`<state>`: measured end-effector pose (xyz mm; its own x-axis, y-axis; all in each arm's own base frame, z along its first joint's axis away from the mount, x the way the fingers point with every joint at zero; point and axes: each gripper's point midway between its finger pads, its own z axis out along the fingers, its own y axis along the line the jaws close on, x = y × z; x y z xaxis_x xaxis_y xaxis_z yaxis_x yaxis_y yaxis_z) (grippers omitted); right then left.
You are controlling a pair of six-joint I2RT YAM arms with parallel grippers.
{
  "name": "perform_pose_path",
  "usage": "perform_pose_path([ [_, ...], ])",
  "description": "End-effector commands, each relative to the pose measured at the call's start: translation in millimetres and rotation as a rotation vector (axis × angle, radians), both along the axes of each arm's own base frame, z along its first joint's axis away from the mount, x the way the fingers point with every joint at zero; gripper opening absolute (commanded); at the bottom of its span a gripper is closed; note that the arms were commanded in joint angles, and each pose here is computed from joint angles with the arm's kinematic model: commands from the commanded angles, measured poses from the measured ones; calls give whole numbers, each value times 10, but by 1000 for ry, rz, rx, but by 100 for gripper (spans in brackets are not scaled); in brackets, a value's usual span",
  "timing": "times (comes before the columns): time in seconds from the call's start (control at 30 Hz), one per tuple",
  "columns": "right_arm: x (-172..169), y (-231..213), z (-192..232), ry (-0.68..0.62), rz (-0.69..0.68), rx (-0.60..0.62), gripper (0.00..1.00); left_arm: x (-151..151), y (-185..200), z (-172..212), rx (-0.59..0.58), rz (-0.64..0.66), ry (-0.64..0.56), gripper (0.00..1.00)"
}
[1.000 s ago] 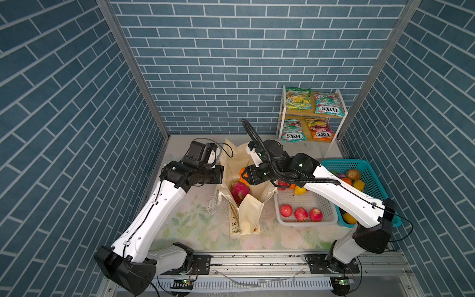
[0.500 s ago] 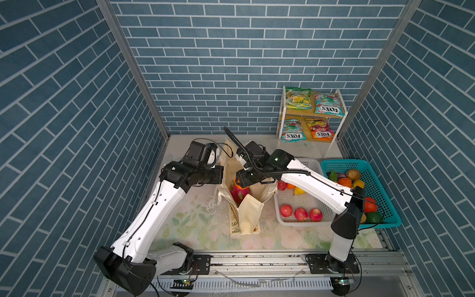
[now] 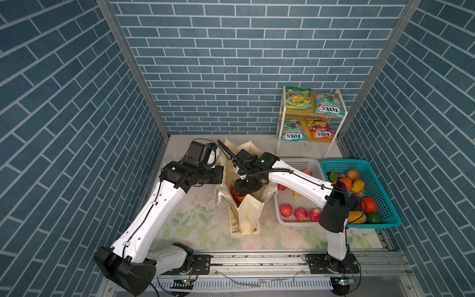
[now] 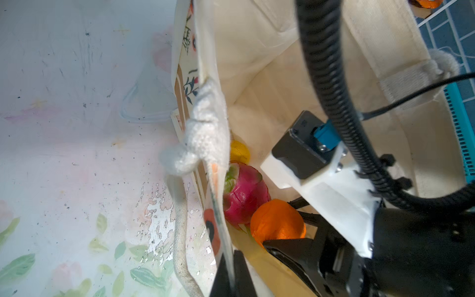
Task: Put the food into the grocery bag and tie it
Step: 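Lower the orange fruit into the bag and open the right gripper, then raise the right gripper out of the bag and move it over the white basket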
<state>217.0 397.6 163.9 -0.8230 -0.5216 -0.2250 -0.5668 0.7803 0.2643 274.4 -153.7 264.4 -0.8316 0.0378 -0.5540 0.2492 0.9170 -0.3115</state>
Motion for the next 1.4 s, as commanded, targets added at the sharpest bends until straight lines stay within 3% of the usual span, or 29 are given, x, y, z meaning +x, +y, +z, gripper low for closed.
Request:
perform_pose_path([
  [0.0,-54,-36,-105,42,12,-35,49,8,-18,82,-3,-13,-30,0],
  [0.33,-6,-41,-278,38,-8,-62,76,3,-23,80,-2,-19,-30,0],
  [0.67,338,-154,328,-267,5,0,98,1,-24,69,-4,-19,-30,0],
  [1.07,632,-595,1745,-688,-141,167,99,-12,-16,74,-4,-16,-31,0],
  [1.23,577,-964,2425,-861,-225,284,96,-22,-9,52,-2,-14,-25,0],
  [1.37,562,-1457,2739,-988,-352,308,92,-23,-2,52,-2,-10,-25,0],
])
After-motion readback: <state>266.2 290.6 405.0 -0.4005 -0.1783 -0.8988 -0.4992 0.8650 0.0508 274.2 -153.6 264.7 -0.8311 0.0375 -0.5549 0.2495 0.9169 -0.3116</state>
